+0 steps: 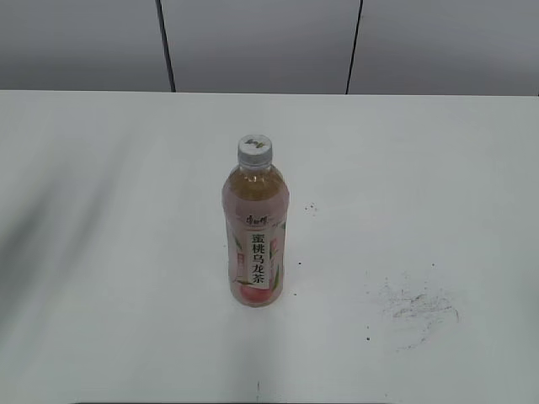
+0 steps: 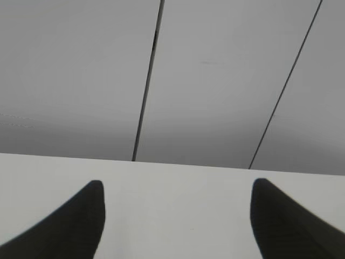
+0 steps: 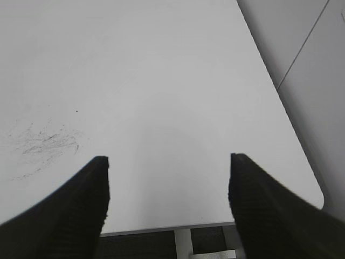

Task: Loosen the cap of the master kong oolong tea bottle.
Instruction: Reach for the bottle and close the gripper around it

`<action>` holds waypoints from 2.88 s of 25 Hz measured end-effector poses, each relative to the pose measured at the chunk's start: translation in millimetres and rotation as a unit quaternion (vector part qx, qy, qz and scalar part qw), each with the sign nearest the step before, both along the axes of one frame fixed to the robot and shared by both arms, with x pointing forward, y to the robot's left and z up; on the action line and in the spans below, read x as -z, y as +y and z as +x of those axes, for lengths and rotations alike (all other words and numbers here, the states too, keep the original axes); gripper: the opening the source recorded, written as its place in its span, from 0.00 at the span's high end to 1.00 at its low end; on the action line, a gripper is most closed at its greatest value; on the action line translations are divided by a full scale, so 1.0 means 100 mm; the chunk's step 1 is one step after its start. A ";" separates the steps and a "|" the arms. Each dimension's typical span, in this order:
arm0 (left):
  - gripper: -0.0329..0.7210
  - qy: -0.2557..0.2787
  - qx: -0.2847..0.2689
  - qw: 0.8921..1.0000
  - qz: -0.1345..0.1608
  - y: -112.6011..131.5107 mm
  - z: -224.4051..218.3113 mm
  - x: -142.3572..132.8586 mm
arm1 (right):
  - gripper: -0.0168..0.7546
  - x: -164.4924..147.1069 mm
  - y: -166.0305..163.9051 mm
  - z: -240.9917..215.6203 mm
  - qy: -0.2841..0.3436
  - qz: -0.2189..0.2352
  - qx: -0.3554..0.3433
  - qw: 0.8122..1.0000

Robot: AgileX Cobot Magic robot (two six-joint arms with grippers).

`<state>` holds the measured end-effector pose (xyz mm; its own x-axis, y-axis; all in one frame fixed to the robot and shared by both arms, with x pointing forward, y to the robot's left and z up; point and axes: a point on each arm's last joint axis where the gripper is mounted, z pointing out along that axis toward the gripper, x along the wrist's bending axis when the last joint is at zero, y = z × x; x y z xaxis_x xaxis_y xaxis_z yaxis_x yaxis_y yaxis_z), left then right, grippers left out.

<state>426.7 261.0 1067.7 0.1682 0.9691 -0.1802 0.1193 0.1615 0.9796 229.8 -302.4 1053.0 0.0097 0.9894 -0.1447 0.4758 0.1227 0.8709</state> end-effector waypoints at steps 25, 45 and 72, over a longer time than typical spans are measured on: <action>0.29 -0.039 0.256 0.965 0.036 -0.66 0.37 1.22 | 0.30 0.00 0.00 0.00 0.000 0.001 0.000 1.000; 0.17 -0.012 0.410 0.912 0.027 -1.00 0.13 1.30 | 0.30 0.00 0.00 0.00 0.000 0.002 0.000 1.000; 0.18 -0.014 0.454 0.891 0.010 -1.66 0.53 1.52 | 0.30 0.00 0.00 0.00 0.000 0.002 0.000 1.000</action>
<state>479.5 94.6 915.2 0.8888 0.4339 -0.1476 0.1675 -0.0079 0.9858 229.8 -302.2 1053.0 0.0100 0.9901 -0.1401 0.4756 0.1186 0.8716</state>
